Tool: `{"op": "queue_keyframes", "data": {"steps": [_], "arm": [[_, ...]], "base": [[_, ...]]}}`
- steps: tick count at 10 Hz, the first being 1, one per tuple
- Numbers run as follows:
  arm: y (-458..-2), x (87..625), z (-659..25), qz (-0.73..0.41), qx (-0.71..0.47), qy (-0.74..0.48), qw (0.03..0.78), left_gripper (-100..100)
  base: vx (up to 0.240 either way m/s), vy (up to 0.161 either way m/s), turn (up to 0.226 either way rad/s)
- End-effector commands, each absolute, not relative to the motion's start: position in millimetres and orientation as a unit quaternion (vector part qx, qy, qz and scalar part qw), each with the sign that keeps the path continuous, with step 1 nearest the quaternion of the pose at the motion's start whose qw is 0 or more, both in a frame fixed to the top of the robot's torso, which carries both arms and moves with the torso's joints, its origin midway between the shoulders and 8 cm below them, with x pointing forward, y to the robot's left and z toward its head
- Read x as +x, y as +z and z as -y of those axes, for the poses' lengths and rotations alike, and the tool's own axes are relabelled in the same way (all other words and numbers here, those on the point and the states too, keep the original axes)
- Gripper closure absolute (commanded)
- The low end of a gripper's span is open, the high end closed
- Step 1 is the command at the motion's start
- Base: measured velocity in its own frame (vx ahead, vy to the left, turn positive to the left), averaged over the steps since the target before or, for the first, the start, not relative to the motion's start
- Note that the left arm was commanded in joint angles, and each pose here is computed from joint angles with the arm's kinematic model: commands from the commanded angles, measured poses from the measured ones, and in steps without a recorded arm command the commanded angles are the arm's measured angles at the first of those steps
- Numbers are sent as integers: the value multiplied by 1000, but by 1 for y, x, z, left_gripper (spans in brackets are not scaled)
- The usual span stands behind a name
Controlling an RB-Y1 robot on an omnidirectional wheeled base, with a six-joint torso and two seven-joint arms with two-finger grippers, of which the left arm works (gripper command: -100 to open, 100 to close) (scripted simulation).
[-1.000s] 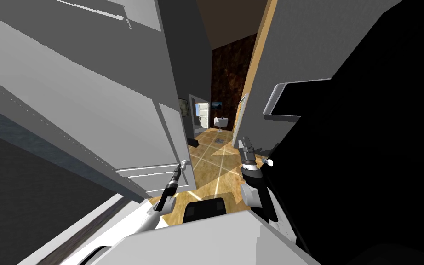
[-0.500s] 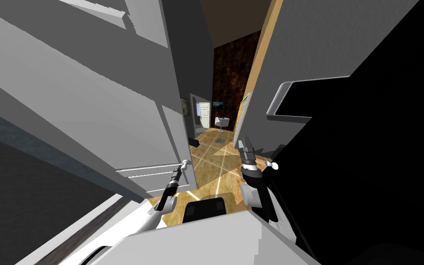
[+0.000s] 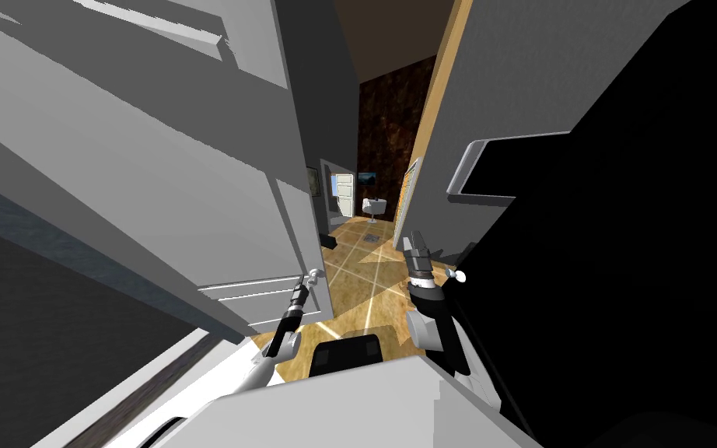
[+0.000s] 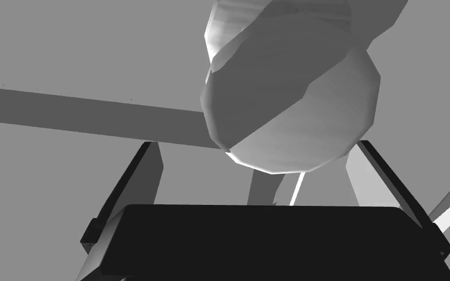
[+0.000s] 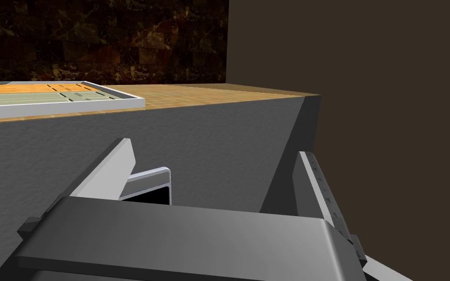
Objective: Push the door open
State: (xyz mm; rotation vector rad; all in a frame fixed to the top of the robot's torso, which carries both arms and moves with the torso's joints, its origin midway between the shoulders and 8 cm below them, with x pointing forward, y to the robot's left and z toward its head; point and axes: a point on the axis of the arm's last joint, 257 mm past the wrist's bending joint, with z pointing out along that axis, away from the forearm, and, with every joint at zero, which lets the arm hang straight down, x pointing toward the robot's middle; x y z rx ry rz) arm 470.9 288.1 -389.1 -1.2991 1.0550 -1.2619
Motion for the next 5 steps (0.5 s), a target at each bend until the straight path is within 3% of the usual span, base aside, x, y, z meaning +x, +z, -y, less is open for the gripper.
{"op": "queue_keyframes", "data": {"steps": [1, 5], "arm": [[-389, 470, -283, -416, -553, -539, 481, -100], [-389, 468, -274, -371, -583, -572, 443, -100]], "base": [[-55, 22, -30], [-41, 26, -26]]}}
